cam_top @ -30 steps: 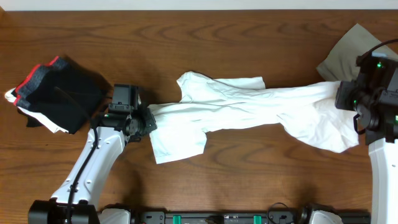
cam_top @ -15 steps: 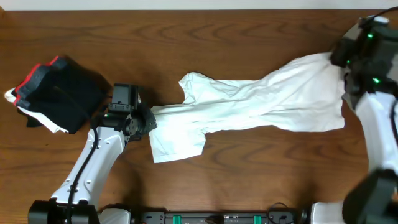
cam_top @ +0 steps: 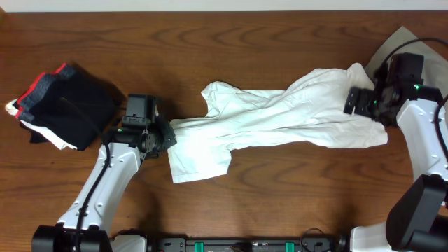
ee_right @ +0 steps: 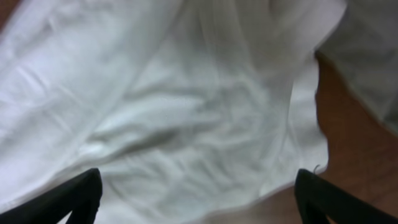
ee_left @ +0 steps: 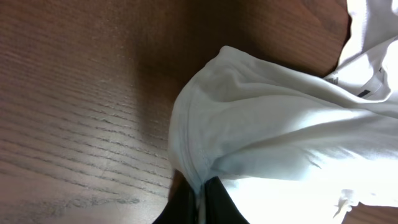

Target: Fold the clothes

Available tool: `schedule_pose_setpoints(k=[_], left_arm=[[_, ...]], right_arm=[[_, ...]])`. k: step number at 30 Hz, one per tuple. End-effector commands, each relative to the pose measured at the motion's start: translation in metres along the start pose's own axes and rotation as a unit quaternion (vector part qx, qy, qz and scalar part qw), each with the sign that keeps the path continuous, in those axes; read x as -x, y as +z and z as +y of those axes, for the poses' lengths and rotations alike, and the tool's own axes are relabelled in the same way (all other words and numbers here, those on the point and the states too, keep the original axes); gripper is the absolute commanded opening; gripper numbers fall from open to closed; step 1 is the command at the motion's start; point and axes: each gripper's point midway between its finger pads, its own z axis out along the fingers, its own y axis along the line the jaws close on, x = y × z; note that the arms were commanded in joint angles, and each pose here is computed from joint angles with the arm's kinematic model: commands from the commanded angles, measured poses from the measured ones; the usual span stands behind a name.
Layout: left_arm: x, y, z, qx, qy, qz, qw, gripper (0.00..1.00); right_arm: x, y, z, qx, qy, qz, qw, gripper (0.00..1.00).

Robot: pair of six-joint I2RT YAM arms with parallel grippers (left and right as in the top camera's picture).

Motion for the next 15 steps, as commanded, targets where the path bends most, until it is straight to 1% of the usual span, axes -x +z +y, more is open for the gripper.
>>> schedule_pose_setpoints(k=[1, 3, 9, 15], left_arm=[[0.001, 0.0, 0.006, 0.012, 0.005, -0.005, 1.0, 0.06], [0.001, 0.0, 0.006, 0.012, 0.005, -0.005, 1.0, 0.06], [-0.001, 0.0, 0.007, 0.014, 0.004, -0.001, 1.0, 0.06], [-0.001, 0.0, 0.008, 0.015, 0.004, 0.0, 1.0, 0.06]], right_arm=[[-0.009, 0.005, 0.0, -0.007, -0.016, 0.01, 1.0, 0.94], [-0.01, 0.013, -0.005, -0.02, -0.015, 0.006, 1.0, 0.91], [-0.007, 0.037, -0.008, -0.022, -0.015, -0.017, 1.0, 0.79], [-0.023, 0.065, -0.011, -0.024, -0.011, 0.006, 1.0, 0.79]])
